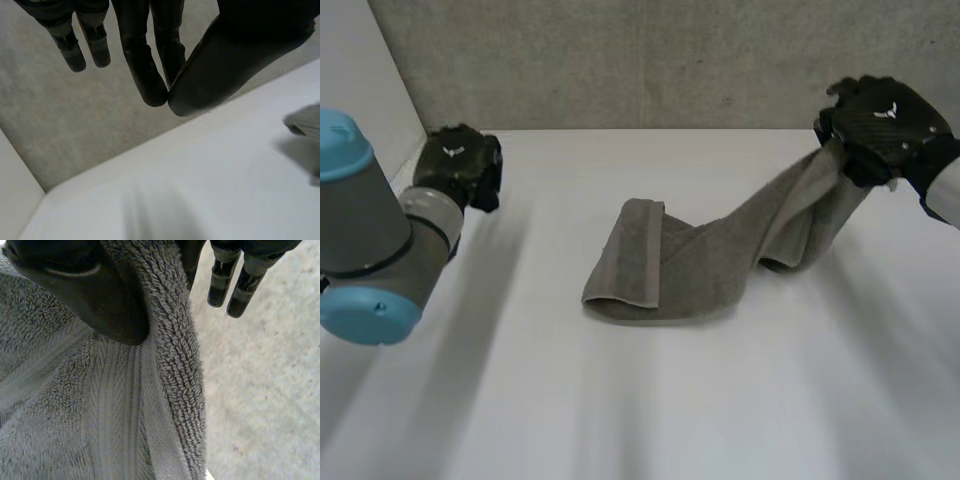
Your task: Fold the towel.
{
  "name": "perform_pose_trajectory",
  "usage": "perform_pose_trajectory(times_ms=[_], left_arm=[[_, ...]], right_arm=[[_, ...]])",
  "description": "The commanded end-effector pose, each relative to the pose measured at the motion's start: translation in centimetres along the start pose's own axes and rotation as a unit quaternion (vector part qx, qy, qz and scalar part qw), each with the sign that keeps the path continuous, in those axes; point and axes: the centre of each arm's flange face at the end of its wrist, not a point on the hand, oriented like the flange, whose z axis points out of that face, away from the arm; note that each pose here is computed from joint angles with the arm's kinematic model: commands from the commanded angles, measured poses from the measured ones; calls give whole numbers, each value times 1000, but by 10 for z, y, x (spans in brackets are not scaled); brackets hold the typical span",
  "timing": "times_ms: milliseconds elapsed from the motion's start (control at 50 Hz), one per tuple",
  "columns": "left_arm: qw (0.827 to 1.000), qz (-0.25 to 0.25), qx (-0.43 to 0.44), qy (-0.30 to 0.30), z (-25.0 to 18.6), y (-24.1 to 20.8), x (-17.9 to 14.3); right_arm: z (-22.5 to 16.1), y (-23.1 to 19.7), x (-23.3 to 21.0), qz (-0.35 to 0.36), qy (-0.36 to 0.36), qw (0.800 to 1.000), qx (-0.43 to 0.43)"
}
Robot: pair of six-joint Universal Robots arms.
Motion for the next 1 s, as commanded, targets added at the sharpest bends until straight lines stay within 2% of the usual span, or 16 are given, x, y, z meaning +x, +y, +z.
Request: perform_pose_trajectory(times_ms=[20,80,140,220,340,480,520,540,640,780,1000], left_arm=[[999,8,-23,47,-14,18,28],[997,9,-23,69,-17,19,39],[995,11,-26,97,-20,23,53],[991,14,-26,127,-28,25,70],[988,17,-25,152,-36,25,84],[979,22,-28,201,-37,33,94],[969,42,-26,240,-37,41,103],[969,42,-26,241,-37,41,103],[949,110,-5,297,-33,52,123],[940,130,6,315,-22,60,143],[928,134,-4,348,-38,68,170]], right_arm=[[-12,49,32,-66,23,996,-53],[-14,63,41,-80,32,993,-76],[-17,68,31,-52,27,994,-92],[-22,67,15,26,13,994,-106],[-34,46,-16,73,-3,992,-102],[-48,41,-51,79,-17,989,-122],[-51,41,-59,79,-17,988,-130],[-52,43,-65,79,-16,987,-139],[-54,49,-75,75,-16,986,-147],[-51,68,-81,87,-22,982,-165],[-53,73,-83,94,-23,980,-174]])
